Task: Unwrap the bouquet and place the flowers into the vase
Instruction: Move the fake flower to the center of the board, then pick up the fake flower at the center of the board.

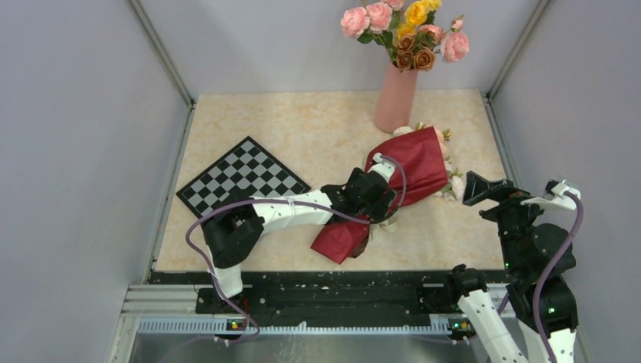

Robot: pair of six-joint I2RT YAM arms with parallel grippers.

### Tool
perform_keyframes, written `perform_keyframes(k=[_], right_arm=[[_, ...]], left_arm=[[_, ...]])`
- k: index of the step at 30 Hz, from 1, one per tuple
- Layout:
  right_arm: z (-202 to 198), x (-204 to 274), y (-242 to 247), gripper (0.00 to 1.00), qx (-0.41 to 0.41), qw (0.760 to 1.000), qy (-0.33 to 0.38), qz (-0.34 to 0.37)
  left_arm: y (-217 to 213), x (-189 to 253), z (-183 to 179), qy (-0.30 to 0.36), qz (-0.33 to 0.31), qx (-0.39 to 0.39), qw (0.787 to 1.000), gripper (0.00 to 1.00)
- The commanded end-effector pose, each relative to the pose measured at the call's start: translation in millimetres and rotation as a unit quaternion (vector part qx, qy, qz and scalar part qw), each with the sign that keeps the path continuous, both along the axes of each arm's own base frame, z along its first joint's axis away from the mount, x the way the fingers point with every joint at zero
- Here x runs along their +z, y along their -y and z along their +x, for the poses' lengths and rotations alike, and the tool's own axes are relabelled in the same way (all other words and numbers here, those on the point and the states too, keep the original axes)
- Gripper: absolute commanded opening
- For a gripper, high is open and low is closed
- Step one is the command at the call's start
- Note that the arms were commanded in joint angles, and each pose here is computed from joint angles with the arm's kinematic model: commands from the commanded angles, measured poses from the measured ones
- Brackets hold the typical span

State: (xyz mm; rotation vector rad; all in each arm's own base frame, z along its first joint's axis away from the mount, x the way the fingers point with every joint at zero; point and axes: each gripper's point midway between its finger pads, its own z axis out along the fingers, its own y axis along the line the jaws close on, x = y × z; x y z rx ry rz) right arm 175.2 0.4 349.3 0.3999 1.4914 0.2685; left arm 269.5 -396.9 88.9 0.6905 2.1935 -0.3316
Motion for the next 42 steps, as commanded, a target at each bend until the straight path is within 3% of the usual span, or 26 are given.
perform_keyframes(k=[1, 14, 18, 24, 29, 35, 40, 42], right_arm=[[2, 4, -5, 0.97, 0.011, 1.0, 0.005, 0.007], [5, -2, -9, 0.97, 0.021, 1.0, -0.004, 0.007], [6, -4, -11, 0.97, 0.024, 1.0, -0.007, 0.007], [14, -14, -18, 0.97, 0.037, 0.999, -0.019, 0.011], [18, -20, -28, 0.96, 0.061, 0.998, -0.026, 0.015], [26, -29, -48, 0.97, 0.113, 0.993, -0.034, 0.011], [27, -24, -85, 0.97, 0.215, 0.977, -0.014, 0.007], [22, -19, -100, 0.98, 0.26, 0.966, -0.001, 0.005]], left_arm=[[-5, 2, -1, -0.01, 0.031, -0.014, 0.999, 0.89], [0, -26, -1, -0.049, 0.051, -0.026, 0.997, 0.84], [-5, -30, 1, -0.044, 0.06, -0.022, 0.997, 0.67], [4, -32, 0, -0.041, 0.05, -0.053, 0.997, 0.53], [1, -40, -2, -0.057, 0.05, -0.037, 0.996, 0.29], [-2, -5, -3, -0.037, -0.044, 0.009, 0.998, 0.16], [1, 25, -6, -0.026, -0.114, 0.02, 0.993, 0.0], [-1, 37, -7, -0.02, -0.136, 0.027, 0.99, 0.0]])
